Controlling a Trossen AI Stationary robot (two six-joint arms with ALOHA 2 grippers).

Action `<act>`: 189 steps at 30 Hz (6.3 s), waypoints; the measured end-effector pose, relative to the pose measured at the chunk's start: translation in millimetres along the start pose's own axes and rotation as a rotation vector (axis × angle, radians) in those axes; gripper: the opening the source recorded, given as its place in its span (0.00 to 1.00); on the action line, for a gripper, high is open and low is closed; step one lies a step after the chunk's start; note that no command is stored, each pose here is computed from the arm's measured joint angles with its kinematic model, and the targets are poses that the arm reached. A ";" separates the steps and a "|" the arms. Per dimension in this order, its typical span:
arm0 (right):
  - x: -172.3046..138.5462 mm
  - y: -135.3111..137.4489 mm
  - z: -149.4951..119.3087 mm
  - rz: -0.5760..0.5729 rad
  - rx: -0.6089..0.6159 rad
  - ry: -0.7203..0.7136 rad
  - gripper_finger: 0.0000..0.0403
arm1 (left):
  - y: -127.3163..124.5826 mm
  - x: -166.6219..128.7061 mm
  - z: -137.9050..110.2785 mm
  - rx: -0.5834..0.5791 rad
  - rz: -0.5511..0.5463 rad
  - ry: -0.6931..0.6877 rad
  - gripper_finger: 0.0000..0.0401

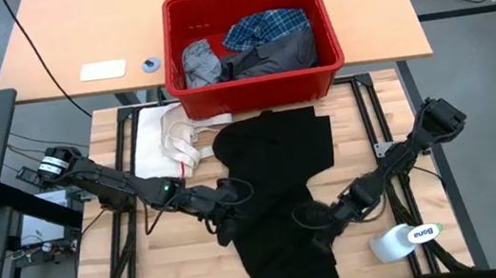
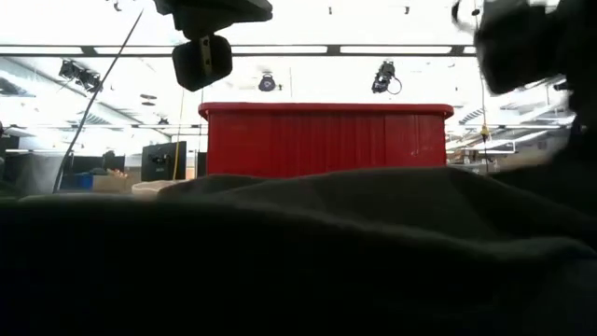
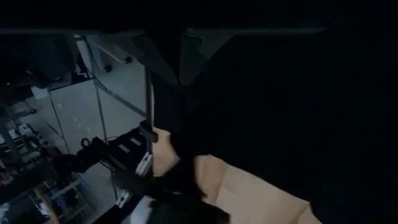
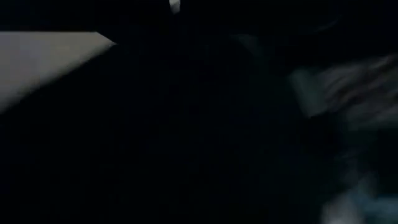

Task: Fold Laundry from Bin
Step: Fold the black shirt

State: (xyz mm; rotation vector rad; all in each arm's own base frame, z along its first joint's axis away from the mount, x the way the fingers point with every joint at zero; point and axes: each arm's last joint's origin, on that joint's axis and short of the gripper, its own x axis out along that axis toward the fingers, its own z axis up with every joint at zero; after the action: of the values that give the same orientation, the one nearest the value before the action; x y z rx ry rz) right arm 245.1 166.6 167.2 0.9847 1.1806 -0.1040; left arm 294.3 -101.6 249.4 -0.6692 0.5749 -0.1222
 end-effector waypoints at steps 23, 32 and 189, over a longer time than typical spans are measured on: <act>-5.9 42.5 -94.1 0.153 0.102 0.089 0.03 | -12.8 -0.9 4.1 0.033 -0.098 -0.076 0.04; 9.1 35.0 -80.8 0.079 0.151 0.043 0.05 | -12.6 -0.8 3.8 0.035 -0.096 -0.074 0.04; 31.2 38.3 -58.5 -0.216 -0.444 -0.326 0.10 | -46.9 66.8 -108.0 0.271 -0.114 -0.004 0.01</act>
State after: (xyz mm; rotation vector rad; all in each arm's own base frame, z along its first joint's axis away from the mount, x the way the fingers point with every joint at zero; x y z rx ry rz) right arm 236.8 242.6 162.6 0.4282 0.9489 -0.1590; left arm 295.4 -217.1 178.7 -0.4385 0.5053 -0.3002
